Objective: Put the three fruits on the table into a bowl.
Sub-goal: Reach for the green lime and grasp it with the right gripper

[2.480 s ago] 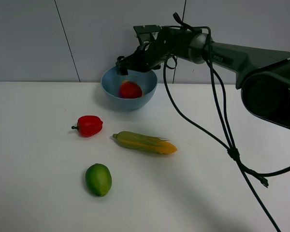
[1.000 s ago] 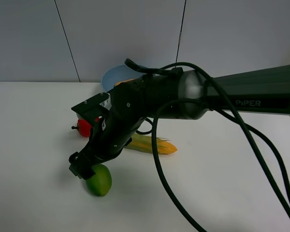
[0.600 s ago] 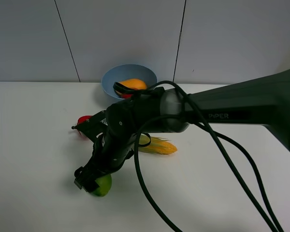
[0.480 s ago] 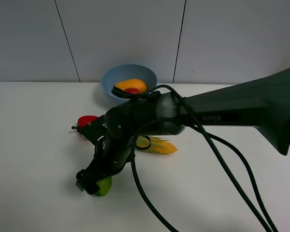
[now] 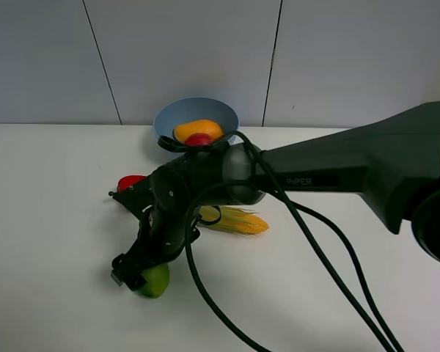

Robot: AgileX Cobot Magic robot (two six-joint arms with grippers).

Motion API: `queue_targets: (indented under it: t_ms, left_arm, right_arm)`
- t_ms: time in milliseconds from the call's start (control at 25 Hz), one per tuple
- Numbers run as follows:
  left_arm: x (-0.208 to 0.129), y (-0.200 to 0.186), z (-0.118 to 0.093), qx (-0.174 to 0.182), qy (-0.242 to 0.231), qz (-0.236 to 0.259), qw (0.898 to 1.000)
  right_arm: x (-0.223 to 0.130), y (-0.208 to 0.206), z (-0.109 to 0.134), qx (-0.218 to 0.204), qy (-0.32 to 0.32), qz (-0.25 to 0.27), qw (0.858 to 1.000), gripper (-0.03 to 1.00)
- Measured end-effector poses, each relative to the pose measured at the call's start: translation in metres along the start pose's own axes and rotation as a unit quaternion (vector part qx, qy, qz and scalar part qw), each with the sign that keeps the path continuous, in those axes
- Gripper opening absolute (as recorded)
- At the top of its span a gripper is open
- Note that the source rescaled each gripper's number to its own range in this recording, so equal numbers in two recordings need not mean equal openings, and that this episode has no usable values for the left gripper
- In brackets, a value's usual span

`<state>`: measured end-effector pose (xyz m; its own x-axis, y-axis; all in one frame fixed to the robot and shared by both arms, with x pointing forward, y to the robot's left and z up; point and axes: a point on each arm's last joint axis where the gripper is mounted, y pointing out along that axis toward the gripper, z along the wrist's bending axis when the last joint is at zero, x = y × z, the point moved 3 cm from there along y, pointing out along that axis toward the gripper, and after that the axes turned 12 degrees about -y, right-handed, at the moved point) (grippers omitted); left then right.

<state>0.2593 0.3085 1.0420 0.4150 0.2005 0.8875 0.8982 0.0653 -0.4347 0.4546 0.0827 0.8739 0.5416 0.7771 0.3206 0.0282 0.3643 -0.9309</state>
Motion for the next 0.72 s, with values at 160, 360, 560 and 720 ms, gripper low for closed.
queue_targets:
  t_ms: [160, 360, 560, 720]
  left_arm:
    - [0.0, 0.0, 0.0, 0.0, 0.0, 0.0, 1.0]
    - [0.0, 0.0, 0.0, 0.0, 0.0, 0.0, 1.0]
    - [0.0, 0.0, 0.0, 0.0, 0.0, 0.0, 1.0]
    - [0.0, 0.0, 0.0, 0.0, 0.0, 0.0, 1.0]
  right_arm:
    - [0.008, 0.008, 0.002, 0.003, 0.003, 0.007, 1.0, 0.74]
    - [0.006, 0.012, 0.003, 0.005, 0.003, 0.024, 1.0, 0.74]
    - [0.0, 0.021, 0.001, 0.004, 0.009, 0.043, 0.999, 0.57]
    - [0.001, 0.021, 0.0, 0.001, 0.014, 0.041, 0.999, 0.21]
